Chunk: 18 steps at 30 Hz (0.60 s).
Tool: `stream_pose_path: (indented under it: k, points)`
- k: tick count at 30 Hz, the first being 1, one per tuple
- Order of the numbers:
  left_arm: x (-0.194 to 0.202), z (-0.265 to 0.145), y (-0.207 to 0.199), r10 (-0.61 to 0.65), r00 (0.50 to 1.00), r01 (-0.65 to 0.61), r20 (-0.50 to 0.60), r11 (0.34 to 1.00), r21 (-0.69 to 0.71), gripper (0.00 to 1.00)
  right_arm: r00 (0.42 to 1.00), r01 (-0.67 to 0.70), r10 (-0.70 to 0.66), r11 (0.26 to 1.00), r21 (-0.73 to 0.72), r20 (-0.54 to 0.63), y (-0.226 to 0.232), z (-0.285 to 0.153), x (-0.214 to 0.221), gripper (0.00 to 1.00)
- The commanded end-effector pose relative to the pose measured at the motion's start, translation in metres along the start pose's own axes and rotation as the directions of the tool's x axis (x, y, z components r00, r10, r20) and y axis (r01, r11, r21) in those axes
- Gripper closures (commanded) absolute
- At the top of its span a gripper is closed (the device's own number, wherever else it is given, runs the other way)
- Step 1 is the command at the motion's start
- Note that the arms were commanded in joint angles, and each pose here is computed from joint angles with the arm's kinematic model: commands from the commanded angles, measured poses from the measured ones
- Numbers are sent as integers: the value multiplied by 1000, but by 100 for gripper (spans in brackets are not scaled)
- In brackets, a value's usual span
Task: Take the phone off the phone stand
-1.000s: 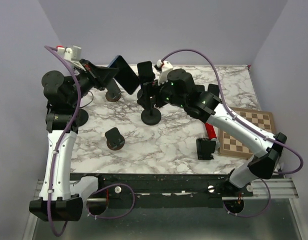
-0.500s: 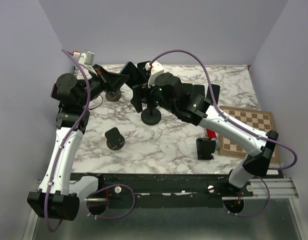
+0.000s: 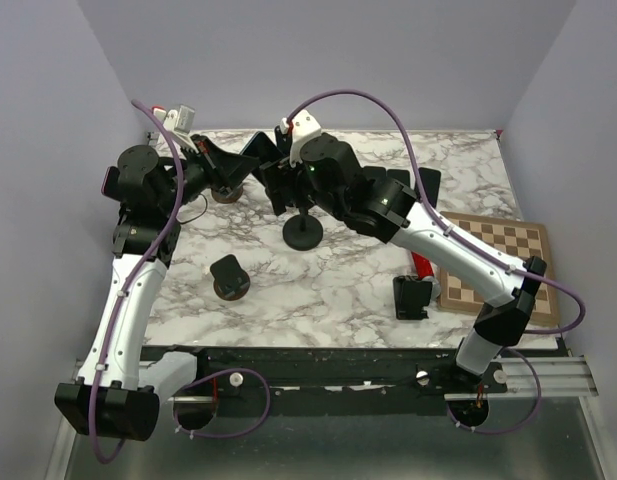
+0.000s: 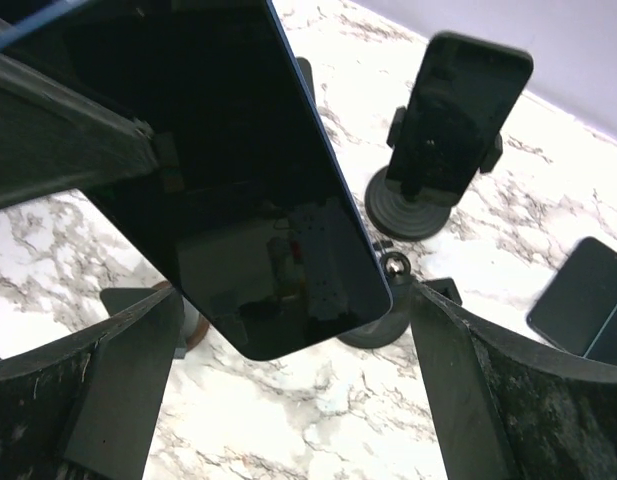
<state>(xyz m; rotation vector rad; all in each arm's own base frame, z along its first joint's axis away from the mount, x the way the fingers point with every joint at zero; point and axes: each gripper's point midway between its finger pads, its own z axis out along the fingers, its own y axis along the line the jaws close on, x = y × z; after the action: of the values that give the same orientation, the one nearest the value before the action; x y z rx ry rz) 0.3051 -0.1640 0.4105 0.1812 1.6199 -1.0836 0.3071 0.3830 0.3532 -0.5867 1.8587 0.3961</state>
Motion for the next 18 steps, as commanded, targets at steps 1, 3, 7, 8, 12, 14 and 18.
stream_pose_path:
  k: [1, 3, 7, 8, 12, 14, 18]
  points:
    - [-2, -4, -26, 33, 999, -30, -21, 994, 108, 100, 998, 33, -31, 999, -28, 53, 4, 4, -26, 0]
    - [-1, -3, -30, 32, 999, -27, -31, 990, 139, 100, 998, 43, -42, 998, -41, 47, 6, 10, -26, 0]
    - [0, -3, -32, 29, 999, -22, -42, 988, 155, 100, 998, 52, -49, 993, -106, 31, 11, 17, -26, 0]
    - [1, -3, -33, 30, 999, -22, -46, 987, 160, 100, 998, 59, -56, 993, -101, 32, 10, 19, -26, 0]
    - [2, -3, -34, 25, 998, -16, -52, 986, 167, 100, 997, 80, -79, 990, -118, 20, 11, 18, -22, 3]
    - [1, -3, -34, 29, 998, -20, -50, 986, 163, 100, 996, 94, -93, 990, -107, 8, 9, 20, -17, 6]
    - [1, -2, -31, 28, 998, -20, -53, 989, 148, 100, 992, 121, -122, 991, -65, -14, 1, 24, -10, 17]
